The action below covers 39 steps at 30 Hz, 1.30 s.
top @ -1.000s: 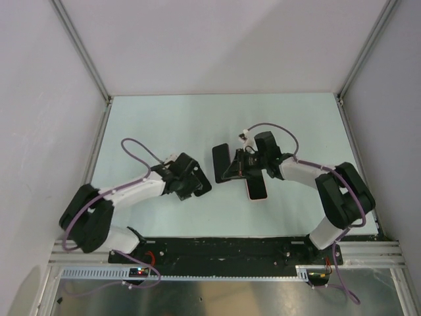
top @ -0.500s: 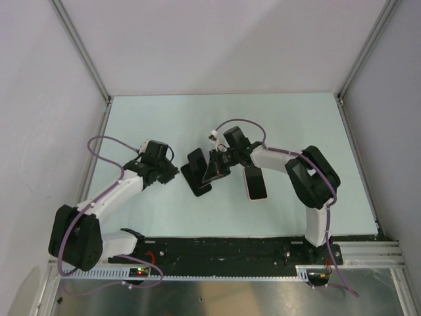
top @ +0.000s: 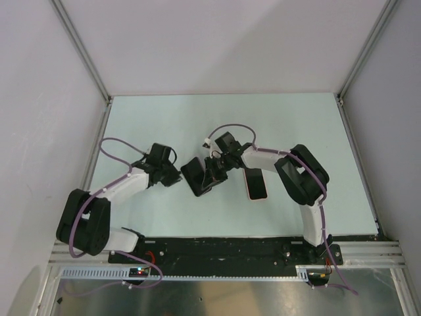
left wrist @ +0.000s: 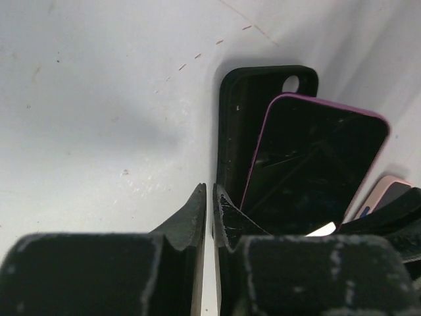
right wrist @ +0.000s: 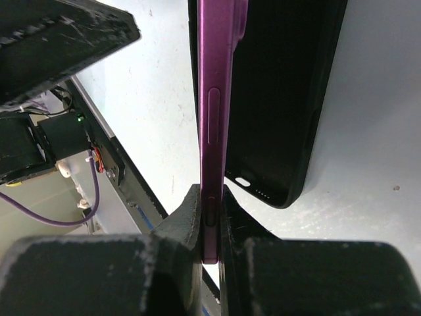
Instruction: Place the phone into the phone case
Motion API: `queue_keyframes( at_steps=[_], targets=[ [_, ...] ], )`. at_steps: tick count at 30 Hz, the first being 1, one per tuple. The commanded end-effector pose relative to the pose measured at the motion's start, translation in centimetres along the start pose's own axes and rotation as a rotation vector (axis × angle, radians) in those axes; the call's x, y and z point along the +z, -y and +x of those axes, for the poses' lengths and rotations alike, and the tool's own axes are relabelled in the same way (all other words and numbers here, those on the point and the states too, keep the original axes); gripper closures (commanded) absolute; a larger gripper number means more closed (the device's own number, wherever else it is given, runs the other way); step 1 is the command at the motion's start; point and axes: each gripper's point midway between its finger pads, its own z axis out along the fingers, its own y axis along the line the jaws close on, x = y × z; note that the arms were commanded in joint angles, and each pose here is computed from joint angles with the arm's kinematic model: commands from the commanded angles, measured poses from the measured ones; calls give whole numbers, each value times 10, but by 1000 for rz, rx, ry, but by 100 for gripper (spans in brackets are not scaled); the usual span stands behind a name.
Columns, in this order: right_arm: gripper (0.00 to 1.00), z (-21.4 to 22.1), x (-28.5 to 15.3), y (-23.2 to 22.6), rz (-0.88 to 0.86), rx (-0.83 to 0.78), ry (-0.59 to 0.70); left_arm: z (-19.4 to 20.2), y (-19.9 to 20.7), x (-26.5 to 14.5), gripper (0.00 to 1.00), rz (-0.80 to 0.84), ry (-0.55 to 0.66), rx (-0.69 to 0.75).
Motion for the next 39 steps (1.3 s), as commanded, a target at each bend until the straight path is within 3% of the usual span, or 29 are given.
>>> queue_keyframes(
  at_steps=[1, 20, 22, 27, 31, 34, 39],
  targets=[
    [100, -14, 5, -9, 2, -74, 17, 5, -1, 11, 91, 21, -17, 9],
    [100, -3, 22, 3, 11, -49, -80, 13, 5, 44, 97, -1, -84, 25],
    [93, -5, 20, 4, 30, -54, -74, 10, 8, 47, 98, 0, -82, 27],
    [57, -13, 7, 6, 109, -81, -35, 8, 14, 51, 98, 1, -86, 31],
    [40, -23, -7, 5, 161, -102, 11, 8, 14, 53, 99, -3, -87, 34],
    [33, -29, -17, 2, 205, -119, 41, 7, 13, 54, 99, -5, -88, 36],
    [32, -38, -36, -4, 274, -138, 98, 8, 14, 55, 100, -4, -92, 45]
  ],
)
